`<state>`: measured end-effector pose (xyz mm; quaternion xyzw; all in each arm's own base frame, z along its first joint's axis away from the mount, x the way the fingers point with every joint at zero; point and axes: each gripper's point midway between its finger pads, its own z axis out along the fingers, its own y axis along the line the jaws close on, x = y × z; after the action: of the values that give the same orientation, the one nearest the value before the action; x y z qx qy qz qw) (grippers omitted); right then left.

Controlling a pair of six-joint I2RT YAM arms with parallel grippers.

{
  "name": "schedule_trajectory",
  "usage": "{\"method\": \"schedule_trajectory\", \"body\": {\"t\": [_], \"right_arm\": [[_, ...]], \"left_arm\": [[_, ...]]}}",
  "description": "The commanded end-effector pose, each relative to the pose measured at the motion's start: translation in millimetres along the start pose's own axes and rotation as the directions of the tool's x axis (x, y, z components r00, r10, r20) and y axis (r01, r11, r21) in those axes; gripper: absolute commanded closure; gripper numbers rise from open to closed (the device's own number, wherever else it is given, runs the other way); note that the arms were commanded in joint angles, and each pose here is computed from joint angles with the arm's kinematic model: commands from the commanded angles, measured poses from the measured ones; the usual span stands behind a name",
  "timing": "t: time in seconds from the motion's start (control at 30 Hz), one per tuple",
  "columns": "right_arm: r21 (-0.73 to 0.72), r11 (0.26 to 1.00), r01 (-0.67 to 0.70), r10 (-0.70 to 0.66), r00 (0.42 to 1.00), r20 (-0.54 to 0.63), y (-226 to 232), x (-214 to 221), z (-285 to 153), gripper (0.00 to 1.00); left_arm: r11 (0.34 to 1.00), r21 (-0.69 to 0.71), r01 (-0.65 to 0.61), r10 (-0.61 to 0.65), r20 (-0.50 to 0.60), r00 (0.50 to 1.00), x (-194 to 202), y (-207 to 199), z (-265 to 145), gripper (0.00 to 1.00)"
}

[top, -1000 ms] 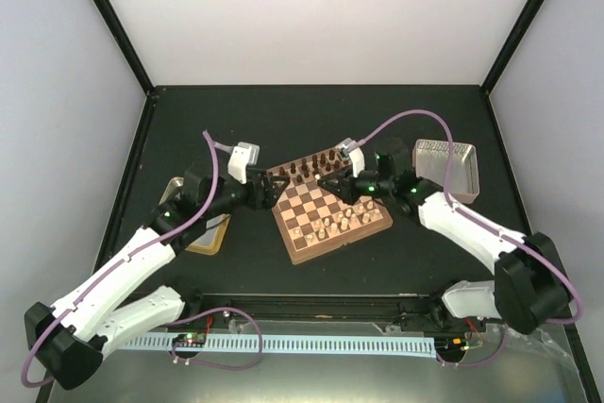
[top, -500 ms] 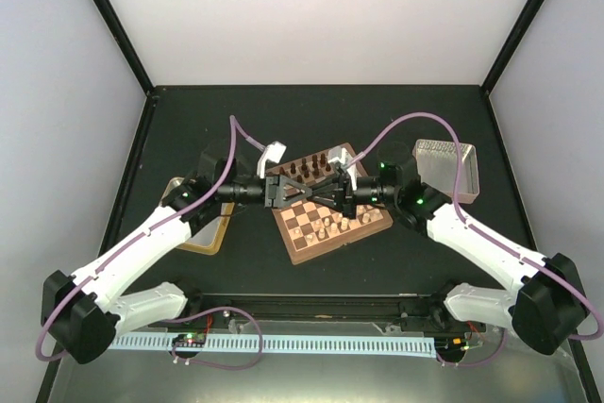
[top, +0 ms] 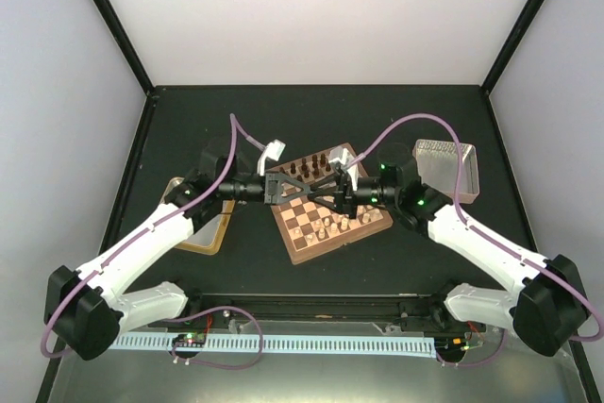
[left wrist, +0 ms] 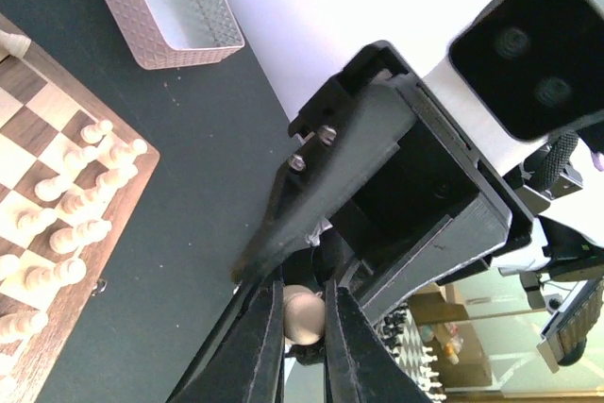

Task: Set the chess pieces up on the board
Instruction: Place the chess piece on the chessboard.

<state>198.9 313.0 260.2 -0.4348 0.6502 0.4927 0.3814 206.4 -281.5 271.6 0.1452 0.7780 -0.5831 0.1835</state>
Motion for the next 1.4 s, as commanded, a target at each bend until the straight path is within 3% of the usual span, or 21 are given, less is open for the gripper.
{"method": "schedule_trajectory", "body": {"t": [0.0, 0.07, 0.17, 0.3, 0.43, 0.63, 0.73, 0.83, 1.13, 1.37], "right_arm": [[0.063, 0.998, 0.033, -0.034, 0.999, 0.023, -4, -4, -4, 0.62], [0.113, 0.993, 0.022, -0.025, 0.999, 0.03, -8, -6, -9, 0.48], [0.211, 0.977, -0.015, 0.002, 0.998, 0.065, -17, -9, -20, 0.38], [0.46, 0.881, -0.112, 0.034, 0.984, 0.174, -45, -16, -55, 0.36], [0.67, 0.708, -0.224, 0.033, 0.958, 0.285, -70, -16, -102, 0.35], [0.769, 0.562, -0.306, 0.079, 0.945, 0.318, -90, 3, -126, 0.35], [0.78, 0.539, -0.316, 0.098, 0.944, 0.315, -95, 10, -125, 0.35], [0.782, 0.537, -0.316, 0.111, 0.946, 0.306, -98, 15, -122, 0.35], [0.788, 0.532, -0.31, 0.13, 0.949, 0.286, -104, 20, -117, 0.35], [0.79, 0.527, -0.314, 0.144, 0.949, 0.281, -106, 24, -115, 0.35]], "left_arm": [[0.997, 0.029, -0.072, 0.072, 0.003, 0.997, -4, -11, 1, 0.98], [0.997, -0.019, -0.08, 0.08, 0.017, 0.997, -6, -1, 1, 0.98], [0.989, -0.113, -0.09, 0.095, 0.038, 0.995, -9, 19, 1, 0.98], [0.964, -0.245, -0.099, 0.115, 0.051, 0.992, -11, 47, 1, 0.98], [0.924, -0.359, -0.134, 0.156, 0.033, 0.987, -11, 72, 7, 0.98], [0.775, -0.601, -0.196, 0.18, -0.087, 0.98, 10, 128, 26, 0.98], [0.697, -0.681, -0.224, 0.178, -0.138, 0.974, 22, 152, 29, 0.98], [0.663, -0.705, -0.25, 0.184, -0.17, 0.968, 31, 166, 36, 0.98], [0.635, -0.712, -0.301, 0.149, -0.269, 0.952, 55, 185, 57, 0.98], [0.653, -0.687, -0.319, 0.14, -0.305, 0.942, 66, 184, 62, 0.98]]}}
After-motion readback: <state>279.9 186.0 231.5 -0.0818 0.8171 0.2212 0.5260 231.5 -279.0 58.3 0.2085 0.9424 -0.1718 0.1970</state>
